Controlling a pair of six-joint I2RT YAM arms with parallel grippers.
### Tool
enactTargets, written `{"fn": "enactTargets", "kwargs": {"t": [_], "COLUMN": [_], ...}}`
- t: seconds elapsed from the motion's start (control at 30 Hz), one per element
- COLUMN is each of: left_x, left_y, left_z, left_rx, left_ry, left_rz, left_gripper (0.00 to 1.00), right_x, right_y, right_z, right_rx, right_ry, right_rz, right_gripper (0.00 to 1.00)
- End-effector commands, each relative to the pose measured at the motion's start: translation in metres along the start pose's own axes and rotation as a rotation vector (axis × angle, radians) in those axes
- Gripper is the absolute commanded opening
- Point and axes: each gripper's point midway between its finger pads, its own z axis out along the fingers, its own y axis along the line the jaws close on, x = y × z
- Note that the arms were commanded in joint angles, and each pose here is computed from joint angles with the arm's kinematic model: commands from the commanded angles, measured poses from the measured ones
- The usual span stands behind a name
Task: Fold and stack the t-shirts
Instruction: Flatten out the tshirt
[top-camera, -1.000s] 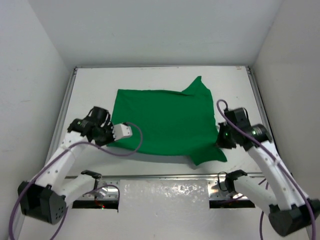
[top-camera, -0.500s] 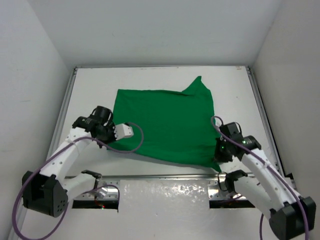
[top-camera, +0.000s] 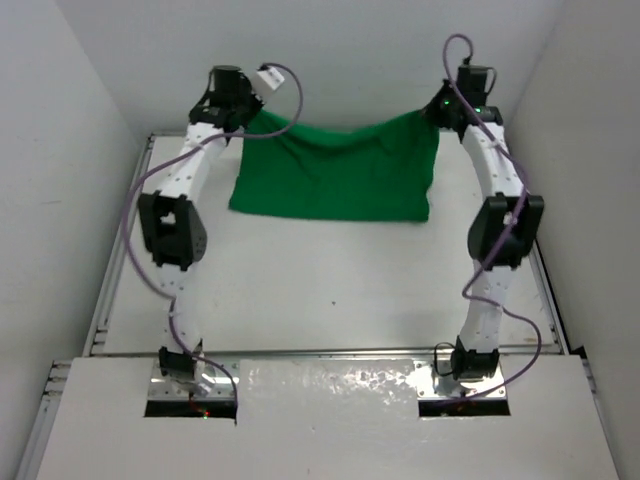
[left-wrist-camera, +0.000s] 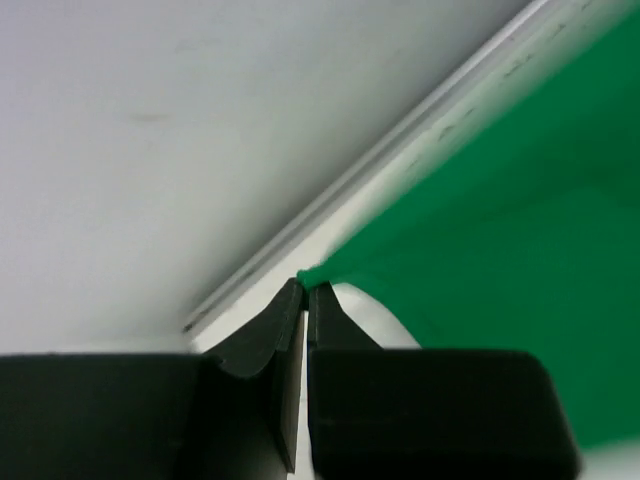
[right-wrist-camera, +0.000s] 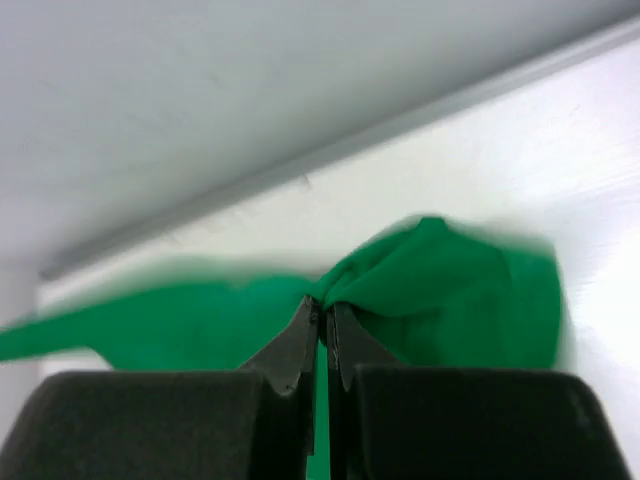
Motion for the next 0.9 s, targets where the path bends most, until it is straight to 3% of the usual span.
{"fn": "enactTargets", "kwargs": {"t": [0.0,0.03,0.07,0.1,0.17,0.27,0.37,0.43,0.47,0.53,0.57,0.6,0.63,0.67,0.7,0.73,0.77,0.87], "left_x": [-0.164,-0.167,-0.181,-0.17,-0.161,-0.145,-0.113,-0.104,-0.079,-0.067,-0.044,-0.033,-0.02,0.013,0.022,0.056,0.071,0.136], "left_y": [0.122,0.122,0.132,0.127,0.121,0.11,0.088,0.077,0.057,0.046,0.028,0.018,0.006,-0.023,-0.036,-0.068,-0.083,-0.14], "left_z": [-0.2,-0.198,-0.213,-0.192,-0.177,-0.164,-0.148,-0.157,-0.142,-0.153,-0.15,-0.15,-0.151,-0.142,-0.155,-0.153,-0.167,-0.19], "left_rx": [-0.439,-0.422,-0.438,-0.413,-0.396,-0.379,-0.32,-0.302,-0.249,-0.231,-0.182,-0.153,-0.118,-0.036,0.01,0.096,0.14,0.301], "left_ry": [-0.56,-0.549,-0.575,-0.521,-0.488,-0.441,-0.363,-0.354,-0.302,-0.28,-0.231,-0.21,-0.186,-0.127,-0.117,-0.056,-0.028,0.08], "left_rz": [0.002,0.014,0.02,0.04,0.071,0.125,0.136,0.186,0.198,0.246,0.277,0.294,0.314,0.328,0.365,0.381,0.402,0.425], "left_gripper": [0.0,0.0,0.0,0.0,0.0,0.0,0.0,0.0,0.0,0.0,0.0,0.0,0.0,0.0,0.0,0.0,0.0,0.0], "right_x": [-0.191,-0.2,-0.195,-0.218,-0.222,-0.187,-0.162,-0.124,-0.086,-0.057,-0.013,0.006,0.019,0.068,0.085,0.105,0.152,0.231], "right_y": [0.127,0.128,0.117,0.136,0.136,0.109,0.1,0.084,0.061,0.055,0.028,0.019,0.017,-0.011,-0.018,-0.023,-0.047,-0.077], "right_z": [-0.228,-0.232,-0.199,-0.227,-0.219,-0.177,-0.182,-0.174,-0.152,-0.169,-0.152,-0.155,-0.174,-0.166,-0.172,-0.192,-0.191,-0.215], "right_rx": [-0.394,-0.376,-0.337,-0.392,-0.41,-0.361,-0.342,-0.331,-0.293,-0.311,-0.268,-0.26,-0.265,-0.225,-0.221,-0.221,-0.183,-0.149], "right_ry": [-0.723,-0.733,-0.665,-0.733,-0.725,-0.642,-0.587,-0.508,-0.418,-0.382,-0.292,-0.262,-0.261,-0.162,-0.142,-0.118,-0.027,0.081], "right_rz": [-0.004,-0.018,-0.026,-0.046,-0.048,-0.035,-0.081,-0.117,-0.112,-0.155,-0.165,-0.176,-0.19,-0.177,-0.194,-0.197,-0.176,-0.123], "right_gripper": [0.0,0.0,0.0,0.0,0.0,0.0,0.0,0.0,0.0,0.0,0.0,0.0,0.0,0.0,0.0,0.0,0.0,0.0]}}
